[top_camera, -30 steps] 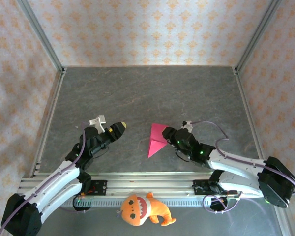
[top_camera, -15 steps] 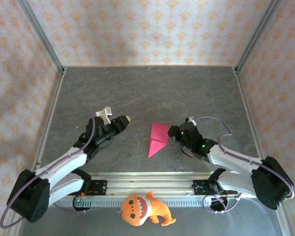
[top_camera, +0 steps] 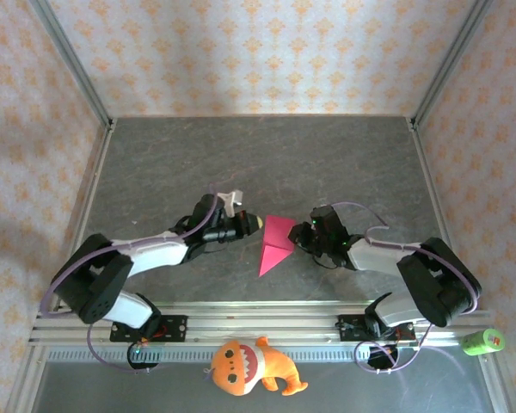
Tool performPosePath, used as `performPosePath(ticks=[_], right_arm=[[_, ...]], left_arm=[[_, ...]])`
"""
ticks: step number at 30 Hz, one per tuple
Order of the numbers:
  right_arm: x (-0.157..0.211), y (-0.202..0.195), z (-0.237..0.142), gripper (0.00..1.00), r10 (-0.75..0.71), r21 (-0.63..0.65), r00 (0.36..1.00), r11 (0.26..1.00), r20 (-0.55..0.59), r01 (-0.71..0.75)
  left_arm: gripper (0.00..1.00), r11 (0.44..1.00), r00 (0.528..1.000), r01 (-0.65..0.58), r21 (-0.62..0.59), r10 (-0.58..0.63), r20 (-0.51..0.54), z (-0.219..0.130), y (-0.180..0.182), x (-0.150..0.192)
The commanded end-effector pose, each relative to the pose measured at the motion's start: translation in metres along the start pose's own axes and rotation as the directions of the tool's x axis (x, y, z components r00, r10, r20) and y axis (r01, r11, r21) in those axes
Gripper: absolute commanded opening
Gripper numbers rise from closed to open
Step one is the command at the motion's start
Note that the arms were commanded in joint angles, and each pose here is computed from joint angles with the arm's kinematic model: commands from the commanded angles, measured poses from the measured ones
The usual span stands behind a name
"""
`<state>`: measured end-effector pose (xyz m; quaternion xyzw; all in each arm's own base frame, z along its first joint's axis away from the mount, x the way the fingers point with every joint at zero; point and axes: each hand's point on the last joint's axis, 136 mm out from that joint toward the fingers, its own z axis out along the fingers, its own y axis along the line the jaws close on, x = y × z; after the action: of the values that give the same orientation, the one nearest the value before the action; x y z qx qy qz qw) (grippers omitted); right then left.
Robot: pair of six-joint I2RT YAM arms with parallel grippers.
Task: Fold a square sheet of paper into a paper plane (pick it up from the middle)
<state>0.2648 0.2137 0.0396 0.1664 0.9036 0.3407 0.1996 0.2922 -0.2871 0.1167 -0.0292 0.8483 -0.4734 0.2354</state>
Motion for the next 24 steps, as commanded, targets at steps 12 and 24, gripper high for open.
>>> performPosePath(ticks=[12, 24], right_arm=[[-0.007, 0.002, -0.013, 0.38, 0.003, -0.019, 1.0, 1.0, 0.0, -0.003], [0.009, -0.004, -0.011, 0.47, 0.023, -0.041, 0.998, 0.999, -0.061, -0.025]], left_arm=[[0.02, 0.994, 0.991, -0.019, -0.11, 0.005, -0.133, 0.05, 0.037, 0.02], [0.0, 0.989, 0.987, 0.056, -0.14, -0.076, -0.143, 0.053, 0.073, 0.044]])
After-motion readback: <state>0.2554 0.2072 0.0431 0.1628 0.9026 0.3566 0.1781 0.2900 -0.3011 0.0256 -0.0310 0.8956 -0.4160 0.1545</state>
